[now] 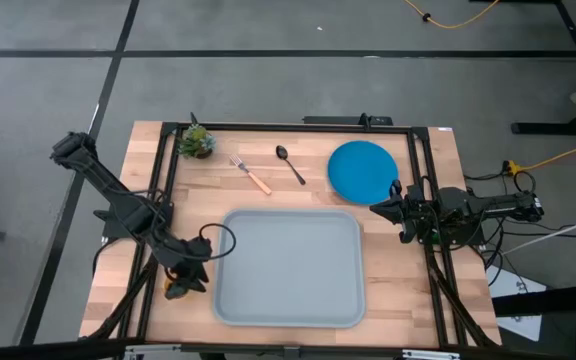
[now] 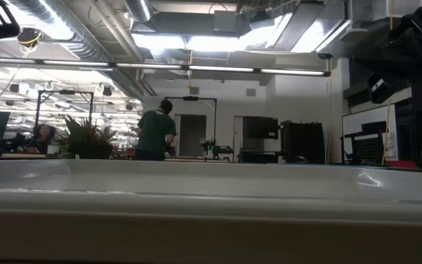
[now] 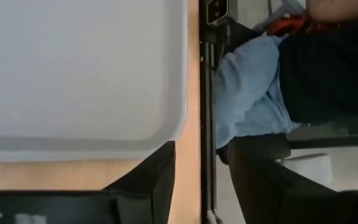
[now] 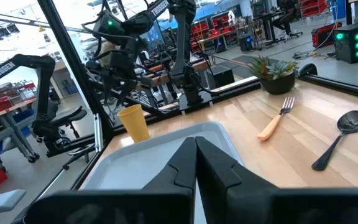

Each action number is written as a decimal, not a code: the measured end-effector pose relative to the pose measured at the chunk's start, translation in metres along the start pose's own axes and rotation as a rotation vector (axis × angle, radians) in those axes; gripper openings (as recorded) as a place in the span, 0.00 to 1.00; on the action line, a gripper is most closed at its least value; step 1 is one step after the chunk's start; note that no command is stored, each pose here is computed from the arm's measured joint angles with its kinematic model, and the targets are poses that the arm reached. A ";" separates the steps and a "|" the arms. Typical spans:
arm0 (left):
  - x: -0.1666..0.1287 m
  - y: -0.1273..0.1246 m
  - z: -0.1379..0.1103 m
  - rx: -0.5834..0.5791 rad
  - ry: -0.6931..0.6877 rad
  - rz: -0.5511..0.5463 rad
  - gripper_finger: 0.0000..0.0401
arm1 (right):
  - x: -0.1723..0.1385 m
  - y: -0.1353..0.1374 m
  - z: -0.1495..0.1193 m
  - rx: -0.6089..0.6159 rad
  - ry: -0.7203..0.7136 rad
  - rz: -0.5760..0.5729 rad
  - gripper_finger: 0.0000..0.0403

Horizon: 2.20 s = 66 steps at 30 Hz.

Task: Pick and place plate/cup/fork/spoon on tray
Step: Put the yellow cup on the top left of the gray tray

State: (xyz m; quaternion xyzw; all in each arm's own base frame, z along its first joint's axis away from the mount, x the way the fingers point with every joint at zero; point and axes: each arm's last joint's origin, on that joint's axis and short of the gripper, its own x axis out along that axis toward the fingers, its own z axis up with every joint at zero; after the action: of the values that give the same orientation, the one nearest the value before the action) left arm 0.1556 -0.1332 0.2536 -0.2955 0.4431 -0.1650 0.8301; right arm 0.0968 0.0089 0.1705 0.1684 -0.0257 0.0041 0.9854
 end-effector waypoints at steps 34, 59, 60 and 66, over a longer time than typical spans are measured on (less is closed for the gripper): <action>-0.025 0.031 -0.032 -0.028 0.279 0.325 0.35 | 0.000 0.000 0.000 -0.052 0.001 0.000 0.03; 0.009 0.028 -0.044 0.000 0.370 0.443 0.35 | 0.000 0.000 0.000 -0.053 0.001 0.000 0.03; 0.011 0.028 -0.044 0.004 0.358 0.449 0.35 | 0.000 0.000 0.000 -0.053 0.001 0.000 0.03; 0.020 0.030 -0.042 -0.016 0.294 0.511 0.35 | 0.000 0.000 0.000 -0.053 0.002 0.000 0.03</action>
State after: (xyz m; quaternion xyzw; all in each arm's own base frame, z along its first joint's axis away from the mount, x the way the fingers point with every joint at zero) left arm 0.1319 -0.1352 0.2036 -0.1539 0.6200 0.0120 0.7692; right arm 0.0968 0.0090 0.1703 0.1423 -0.0249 0.0037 0.9895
